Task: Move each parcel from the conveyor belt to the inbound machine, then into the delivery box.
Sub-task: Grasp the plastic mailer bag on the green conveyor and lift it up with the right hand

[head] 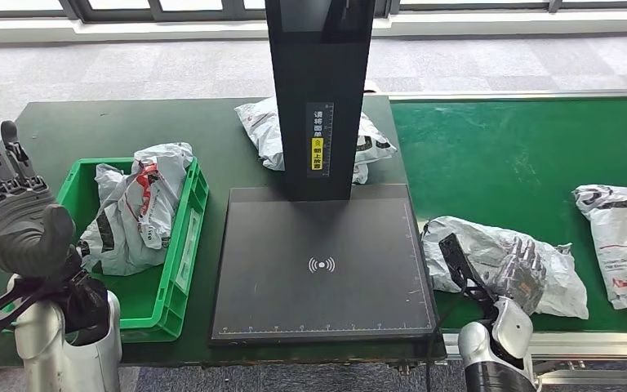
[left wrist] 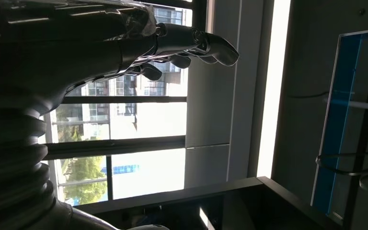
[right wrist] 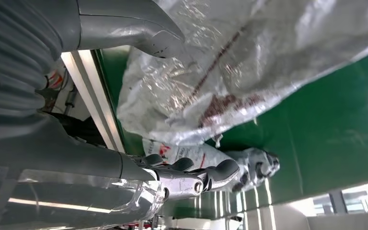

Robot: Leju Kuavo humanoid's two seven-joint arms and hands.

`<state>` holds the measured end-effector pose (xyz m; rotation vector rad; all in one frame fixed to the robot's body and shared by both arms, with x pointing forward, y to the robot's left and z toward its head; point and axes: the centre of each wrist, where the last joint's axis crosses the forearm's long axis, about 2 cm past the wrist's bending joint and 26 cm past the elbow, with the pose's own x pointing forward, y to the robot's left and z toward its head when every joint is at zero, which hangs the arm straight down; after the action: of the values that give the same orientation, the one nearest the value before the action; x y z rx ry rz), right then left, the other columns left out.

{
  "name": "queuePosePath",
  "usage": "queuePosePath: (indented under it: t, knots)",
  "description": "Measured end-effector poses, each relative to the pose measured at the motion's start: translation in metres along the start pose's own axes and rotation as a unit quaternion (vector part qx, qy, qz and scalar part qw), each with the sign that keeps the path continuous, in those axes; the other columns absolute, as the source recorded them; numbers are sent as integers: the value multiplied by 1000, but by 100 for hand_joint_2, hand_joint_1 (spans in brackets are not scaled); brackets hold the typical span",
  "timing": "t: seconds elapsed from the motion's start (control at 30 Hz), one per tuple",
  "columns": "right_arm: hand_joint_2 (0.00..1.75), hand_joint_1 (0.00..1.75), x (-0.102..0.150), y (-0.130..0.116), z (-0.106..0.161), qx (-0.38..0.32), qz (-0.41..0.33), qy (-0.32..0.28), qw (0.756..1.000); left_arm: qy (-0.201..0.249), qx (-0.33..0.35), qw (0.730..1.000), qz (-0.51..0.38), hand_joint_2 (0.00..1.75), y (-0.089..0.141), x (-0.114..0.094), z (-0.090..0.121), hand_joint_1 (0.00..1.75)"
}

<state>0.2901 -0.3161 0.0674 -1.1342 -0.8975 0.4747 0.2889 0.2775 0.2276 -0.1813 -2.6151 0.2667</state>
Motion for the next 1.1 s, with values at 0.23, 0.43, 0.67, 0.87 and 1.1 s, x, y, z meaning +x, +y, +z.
queuePosePath:
  t: [0.23, 0.43, 0.67, 0.87, 1.1]
  knots:
    - [175, 0, -13, 11, -2, 41, 28, 21, 999, 1, -5, 1000, -3, 175, 0, 0, 0, 0]
    - [175, 0, -18, 13, -3, 58, 40, 25, 997, 2, -8, 1000, -7, 175, 0, 0, 0, 0]
    - [175, 87, -21, 16, -4, 74, 48, 28, 996, 3, -9, 1000, -9, 175, 0, 0, 0, 0]
    - [175, 175, -25, 21, -3, 128, 44, 22, 991, 6, -15, 1000, -14, 175, 0, 0, 0, 0]
    - [175, 175, -25, 22, -3, 141, 35, 16, 989, 6, -17, 1000, -15, 175, 0, 1, -1, 0]
